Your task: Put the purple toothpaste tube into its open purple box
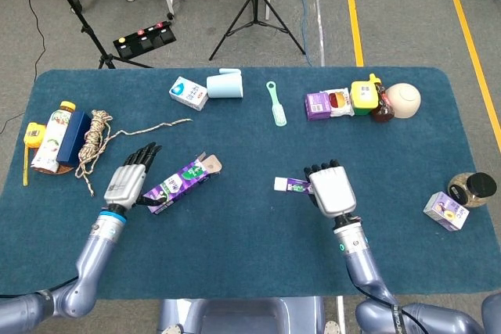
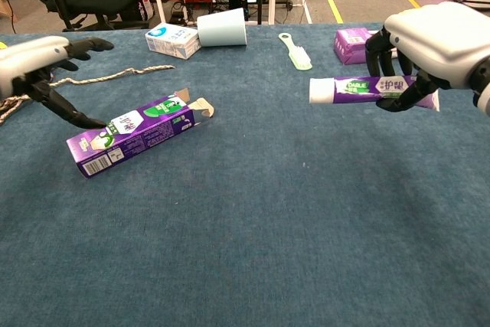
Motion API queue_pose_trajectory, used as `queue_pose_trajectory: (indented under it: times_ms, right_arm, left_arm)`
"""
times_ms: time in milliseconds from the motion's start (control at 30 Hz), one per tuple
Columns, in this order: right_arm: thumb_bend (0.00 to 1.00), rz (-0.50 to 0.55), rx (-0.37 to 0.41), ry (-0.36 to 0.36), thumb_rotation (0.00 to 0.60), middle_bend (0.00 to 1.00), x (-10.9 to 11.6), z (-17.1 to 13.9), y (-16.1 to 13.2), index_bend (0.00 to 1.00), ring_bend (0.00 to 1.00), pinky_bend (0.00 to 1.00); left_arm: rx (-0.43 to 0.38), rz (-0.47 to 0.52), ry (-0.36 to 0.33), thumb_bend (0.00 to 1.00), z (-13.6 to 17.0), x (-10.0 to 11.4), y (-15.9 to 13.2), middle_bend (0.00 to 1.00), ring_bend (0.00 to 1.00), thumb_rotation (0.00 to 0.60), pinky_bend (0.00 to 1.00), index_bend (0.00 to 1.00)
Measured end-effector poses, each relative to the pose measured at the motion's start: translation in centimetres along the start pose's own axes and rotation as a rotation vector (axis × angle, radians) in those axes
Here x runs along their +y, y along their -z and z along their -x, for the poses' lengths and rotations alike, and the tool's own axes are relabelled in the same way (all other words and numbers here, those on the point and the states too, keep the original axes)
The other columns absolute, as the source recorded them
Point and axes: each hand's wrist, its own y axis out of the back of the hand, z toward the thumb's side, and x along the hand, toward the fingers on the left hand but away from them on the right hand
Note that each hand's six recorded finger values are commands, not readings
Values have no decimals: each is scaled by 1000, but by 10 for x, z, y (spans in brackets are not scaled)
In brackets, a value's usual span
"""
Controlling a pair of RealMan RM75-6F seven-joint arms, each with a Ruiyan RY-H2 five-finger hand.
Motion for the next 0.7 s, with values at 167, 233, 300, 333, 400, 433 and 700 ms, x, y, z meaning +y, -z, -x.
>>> queue_pose_trajectory:
  times_ms: [167, 233, 300, 333, 400, 433, 700]
  right_arm:
    - [495, -1, -11, -5, 600, 591, -1, 3, 4, 574, 577, 430]
    - [499, -2, -10, -6, 600, 591, -1, 3, 4, 575, 577, 430]
    - [500, -2, -10, -7, 600, 591, -2, 3, 4, 575, 577, 430]
    - [500, -2, -10, -6, 600, 591, -2, 3, 4, 575, 577, 430]
    - [501, -1, -11, -6, 600, 591, -2, 3, 5, 575, 577, 430]
    - [501, -1, -11, -5, 600, 591, -1, 3, 5, 575, 577, 430]
    - [501, 1, -17, 6, 600, 591, 3, 3, 9, 575, 577, 430]
  left_arm:
    - [19, -22, -6, 80, -10, -21, -3, 0, 0, 600, 74, 0]
    - [28, -20, -4, 80, -13, -30, -5, 0, 0, 600, 74, 0]
    - [42, -21, 2, 80, -16, -37, -5, 0, 0, 600, 73, 0]
    - [47, -18, 7, 80, -17, -39, -5, 0, 0, 600, 73, 0]
    - [58, -7, 23, 80, -18, -45, -5, 0, 0, 600, 73, 0]
    - [62, -7, 27, 80, -18, -46, -5, 0, 0, 600, 73, 0]
    - [94, -49, 7, 83, -28, -45, 7, 0, 0, 600, 73, 0]
